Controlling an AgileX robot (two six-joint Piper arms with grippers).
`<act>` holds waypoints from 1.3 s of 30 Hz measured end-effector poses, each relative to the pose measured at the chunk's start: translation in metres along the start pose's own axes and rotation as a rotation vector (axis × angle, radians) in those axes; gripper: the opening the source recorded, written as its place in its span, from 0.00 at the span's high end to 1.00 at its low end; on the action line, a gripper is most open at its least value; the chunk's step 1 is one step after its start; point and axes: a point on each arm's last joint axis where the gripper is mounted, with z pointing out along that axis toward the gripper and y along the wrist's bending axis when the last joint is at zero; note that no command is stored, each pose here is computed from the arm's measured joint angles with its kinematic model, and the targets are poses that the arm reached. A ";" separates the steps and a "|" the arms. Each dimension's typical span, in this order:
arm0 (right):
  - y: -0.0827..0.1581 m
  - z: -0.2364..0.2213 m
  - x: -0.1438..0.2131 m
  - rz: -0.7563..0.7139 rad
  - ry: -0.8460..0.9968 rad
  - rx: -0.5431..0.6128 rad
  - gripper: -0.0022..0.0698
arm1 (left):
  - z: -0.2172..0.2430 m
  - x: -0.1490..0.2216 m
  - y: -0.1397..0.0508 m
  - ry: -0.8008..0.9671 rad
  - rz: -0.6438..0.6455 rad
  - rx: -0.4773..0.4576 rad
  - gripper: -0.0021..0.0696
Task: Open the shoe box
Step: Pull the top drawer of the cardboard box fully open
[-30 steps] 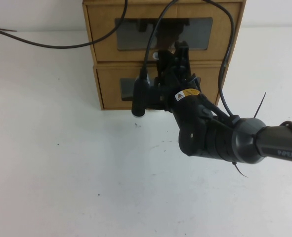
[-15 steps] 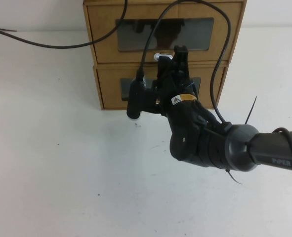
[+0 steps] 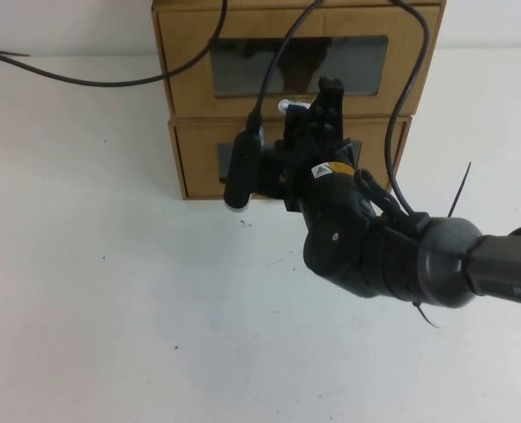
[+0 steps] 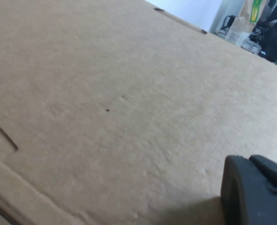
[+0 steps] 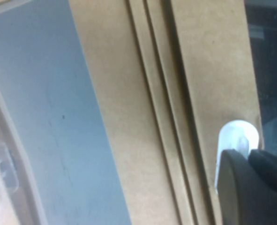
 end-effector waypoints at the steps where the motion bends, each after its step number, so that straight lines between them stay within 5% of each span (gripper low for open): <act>1: 0.002 -0.002 -0.002 -0.004 -0.004 -0.006 0.97 | 0.000 0.000 0.000 0.000 0.000 0.000 0.98; 39: 0.011 -0.061 -0.011 -0.039 -0.021 -0.066 0.97 | 0.000 0.000 0.000 0.007 -0.057 -0.005 0.98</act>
